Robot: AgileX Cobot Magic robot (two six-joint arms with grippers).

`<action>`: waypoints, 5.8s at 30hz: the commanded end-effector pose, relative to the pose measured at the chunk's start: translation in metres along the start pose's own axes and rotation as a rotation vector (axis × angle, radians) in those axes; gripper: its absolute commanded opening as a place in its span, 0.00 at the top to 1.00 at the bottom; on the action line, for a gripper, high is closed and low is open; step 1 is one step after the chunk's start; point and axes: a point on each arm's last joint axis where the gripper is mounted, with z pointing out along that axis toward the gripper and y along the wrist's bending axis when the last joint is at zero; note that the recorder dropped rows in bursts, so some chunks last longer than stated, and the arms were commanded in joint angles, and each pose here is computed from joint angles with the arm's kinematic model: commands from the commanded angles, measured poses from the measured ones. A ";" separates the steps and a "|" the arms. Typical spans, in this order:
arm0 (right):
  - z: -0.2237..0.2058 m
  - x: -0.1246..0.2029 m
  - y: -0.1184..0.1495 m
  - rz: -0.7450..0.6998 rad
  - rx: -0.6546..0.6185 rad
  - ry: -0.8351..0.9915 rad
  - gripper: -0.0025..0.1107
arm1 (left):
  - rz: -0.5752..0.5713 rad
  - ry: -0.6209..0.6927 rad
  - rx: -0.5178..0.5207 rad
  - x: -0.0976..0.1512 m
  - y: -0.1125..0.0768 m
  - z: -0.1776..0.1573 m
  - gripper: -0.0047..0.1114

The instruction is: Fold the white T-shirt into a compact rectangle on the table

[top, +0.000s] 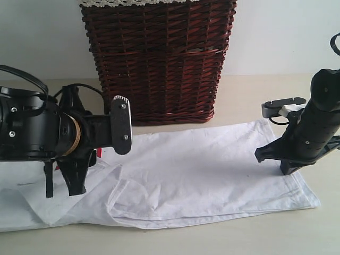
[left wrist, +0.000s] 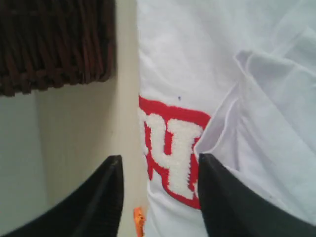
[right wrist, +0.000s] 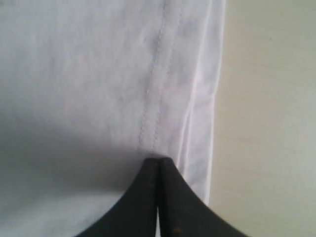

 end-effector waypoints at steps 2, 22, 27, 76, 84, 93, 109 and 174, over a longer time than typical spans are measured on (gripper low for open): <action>-0.003 0.000 -0.002 -0.008 0.004 -0.015 0.98 | -0.351 0.004 0.108 -0.011 0.001 -0.028 0.64; -0.003 -0.001 -0.001 0.014 -0.010 -0.019 0.98 | -0.497 0.332 0.142 0.043 -0.017 0.038 0.55; -0.003 -0.001 -0.001 0.014 -0.010 -0.026 0.98 | -0.555 0.366 -0.196 0.047 0.020 0.036 0.55; -0.192 0.034 0.028 -0.049 -0.304 -0.474 0.66 | -1.838 0.346 0.384 0.244 0.026 0.078 0.46; -0.192 0.034 0.029 -0.043 -0.312 -0.473 0.66 | -1.846 0.377 0.434 0.245 0.013 0.096 0.46; -0.192 0.035 0.029 -0.044 -0.312 -0.471 0.66 | -1.882 0.450 0.623 0.238 -0.014 0.118 0.46; -0.192 0.035 0.029 -0.044 -0.312 -0.471 0.66 | -1.917 0.241 0.826 0.222 -0.017 0.127 0.55; -0.253 0.096 0.022 -0.046 -0.225 -0.680 0.66 | -0.936 -0.364 0.533 -0.133 0.112 -0.103 0.72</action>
